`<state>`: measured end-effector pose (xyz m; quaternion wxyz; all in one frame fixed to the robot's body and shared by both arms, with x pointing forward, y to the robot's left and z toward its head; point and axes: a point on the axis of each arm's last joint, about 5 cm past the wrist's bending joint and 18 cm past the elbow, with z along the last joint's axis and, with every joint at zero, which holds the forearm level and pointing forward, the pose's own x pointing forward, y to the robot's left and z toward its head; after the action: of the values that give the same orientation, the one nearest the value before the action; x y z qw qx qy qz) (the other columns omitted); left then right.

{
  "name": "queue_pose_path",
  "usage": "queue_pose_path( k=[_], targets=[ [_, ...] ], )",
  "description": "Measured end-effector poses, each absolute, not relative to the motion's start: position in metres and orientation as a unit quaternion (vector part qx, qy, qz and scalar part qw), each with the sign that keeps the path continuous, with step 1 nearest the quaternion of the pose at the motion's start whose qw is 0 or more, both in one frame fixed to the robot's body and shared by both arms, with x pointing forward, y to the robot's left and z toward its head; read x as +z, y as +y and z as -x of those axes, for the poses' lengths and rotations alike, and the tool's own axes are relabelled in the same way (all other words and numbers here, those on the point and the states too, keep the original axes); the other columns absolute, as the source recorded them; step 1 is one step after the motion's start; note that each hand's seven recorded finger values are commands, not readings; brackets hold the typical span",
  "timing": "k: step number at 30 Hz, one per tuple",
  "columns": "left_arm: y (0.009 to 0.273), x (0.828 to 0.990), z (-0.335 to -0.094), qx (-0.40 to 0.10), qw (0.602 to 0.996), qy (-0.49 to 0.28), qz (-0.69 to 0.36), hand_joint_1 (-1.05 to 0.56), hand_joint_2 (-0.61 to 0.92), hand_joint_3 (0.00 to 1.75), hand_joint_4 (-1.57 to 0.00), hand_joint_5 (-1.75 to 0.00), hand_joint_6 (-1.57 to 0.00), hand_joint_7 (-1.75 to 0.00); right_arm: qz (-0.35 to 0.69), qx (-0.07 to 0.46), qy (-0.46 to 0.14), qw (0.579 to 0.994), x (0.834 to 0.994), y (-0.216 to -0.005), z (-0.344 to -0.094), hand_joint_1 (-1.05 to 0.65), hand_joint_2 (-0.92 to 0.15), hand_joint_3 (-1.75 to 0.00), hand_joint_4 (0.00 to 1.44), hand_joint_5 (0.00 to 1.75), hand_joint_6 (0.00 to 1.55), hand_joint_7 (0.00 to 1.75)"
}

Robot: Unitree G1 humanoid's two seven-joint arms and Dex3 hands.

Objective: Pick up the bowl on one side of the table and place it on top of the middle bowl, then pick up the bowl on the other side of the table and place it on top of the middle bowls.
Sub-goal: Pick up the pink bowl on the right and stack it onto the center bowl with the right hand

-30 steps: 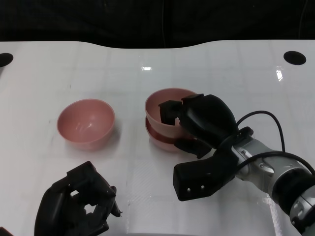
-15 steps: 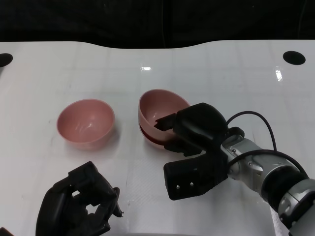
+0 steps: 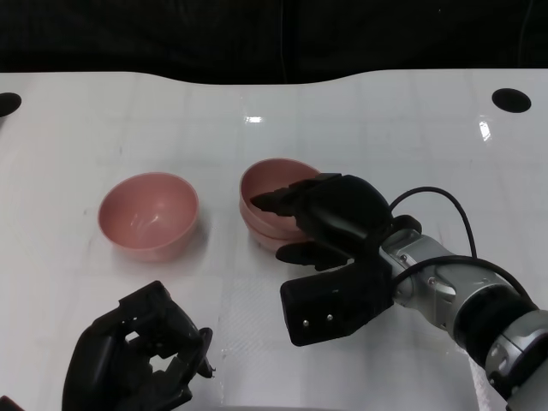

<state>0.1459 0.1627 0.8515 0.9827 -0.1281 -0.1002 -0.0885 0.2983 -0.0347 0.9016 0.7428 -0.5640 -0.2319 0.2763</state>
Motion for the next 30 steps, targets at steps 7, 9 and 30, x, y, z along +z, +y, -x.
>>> queue_pose_path(
  k=[7,9,30],
  targets=[
    [0.163,0.851,-0.146,-0.088,0.983,-0.101,0.129,-0.12,0.73,0.71,-0.83,-1.60,-0.83,-1.35,0.552,0.264,-0.260,0.747,0.905,-0.041,-0.296,-0.77,-0.92,-0.52,0.36,0.02,0.35,0.00],
    [0.163,0.852,-0.146,-0.088,0.983,-0.101,0.129,-0.12,0.73,0.72,-0.83,-1.60,-0.83,-1.35,0.548,0.259,-0.267,0.749,0.906,-0.043,-0.295,-0.76,-0.92,-0.50,0.36,0.02,0.34,0.00],
    [0.165,0.852,-0.147,-0.084,0.983,-0.102,0.126,-0.12,0.64,0.88,-0.83,-1.61,-0.82,-1.36,0.292,0.201,-0.327,0.876,0.888,-0.097,-0.244,-0.27,-0.92,-0.04,0.50,0.92,0.79,0.18]
  ],
)
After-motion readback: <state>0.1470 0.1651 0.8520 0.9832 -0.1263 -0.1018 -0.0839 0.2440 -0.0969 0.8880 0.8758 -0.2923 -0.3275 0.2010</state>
